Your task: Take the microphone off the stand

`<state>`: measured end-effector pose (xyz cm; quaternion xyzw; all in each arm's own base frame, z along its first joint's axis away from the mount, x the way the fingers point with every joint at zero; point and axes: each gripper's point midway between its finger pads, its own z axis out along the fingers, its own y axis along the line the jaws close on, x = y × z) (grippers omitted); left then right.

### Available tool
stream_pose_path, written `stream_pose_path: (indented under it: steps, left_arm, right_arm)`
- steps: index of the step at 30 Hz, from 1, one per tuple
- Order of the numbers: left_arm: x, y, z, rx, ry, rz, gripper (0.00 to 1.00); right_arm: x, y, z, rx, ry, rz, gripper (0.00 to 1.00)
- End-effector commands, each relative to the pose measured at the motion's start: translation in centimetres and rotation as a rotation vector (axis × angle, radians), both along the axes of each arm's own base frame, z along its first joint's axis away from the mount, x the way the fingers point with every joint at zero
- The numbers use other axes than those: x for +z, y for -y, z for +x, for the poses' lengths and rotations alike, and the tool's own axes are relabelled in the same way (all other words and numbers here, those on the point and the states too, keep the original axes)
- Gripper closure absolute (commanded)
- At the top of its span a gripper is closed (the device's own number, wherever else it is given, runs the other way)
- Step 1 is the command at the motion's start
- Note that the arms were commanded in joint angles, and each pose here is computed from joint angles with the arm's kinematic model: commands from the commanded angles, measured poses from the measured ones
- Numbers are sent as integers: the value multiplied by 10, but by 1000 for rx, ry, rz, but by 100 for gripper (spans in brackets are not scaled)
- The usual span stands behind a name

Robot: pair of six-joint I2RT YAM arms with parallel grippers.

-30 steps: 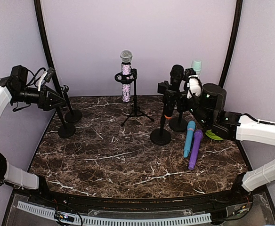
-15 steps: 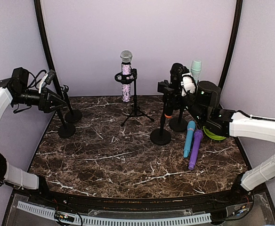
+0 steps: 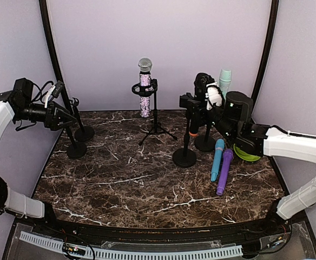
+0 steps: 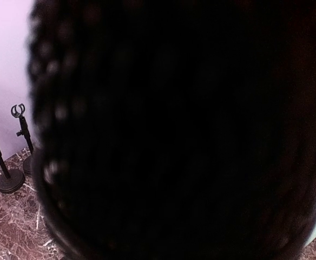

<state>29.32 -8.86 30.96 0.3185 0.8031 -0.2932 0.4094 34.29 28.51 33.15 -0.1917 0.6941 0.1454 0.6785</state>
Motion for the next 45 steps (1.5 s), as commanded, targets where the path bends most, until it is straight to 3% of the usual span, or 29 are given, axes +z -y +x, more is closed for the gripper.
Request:
stream_pose_path:
  steps: [1,10,22,32,36,41,43,45]
  left_arm:
    - [2,1,-9,-12,24,10,1]
    - [6,9,-18,-60,66,-19,1]
    - [-9,27,-44,-155,79,-54,1]
    - [-1,45,-79,-303,212,-134,1]
    - [0,52,-85,-357,245,-149,1]
    - [-4,66,-87,-432,243,-118,1]
    - [-4,71,-88,-463,234,-119,1]
    - [-3,75,-87,-482,236,-120,1]
  right_arm:
    - [59,-29,-18,76,112,97,69]
    - [129,-96,-65,281,187,251,74]
    - [107,-224,-116,494,178,239,76]
    - [78,-265,-140,581,131,231,73]
    - [64,-265,-143,598,88,222,57]
    - [65,-254,-148,614,67,245,15]
    - [69,-248,-147,617,66,255,4]
    - [75,-244,-146,629,61,265,0]
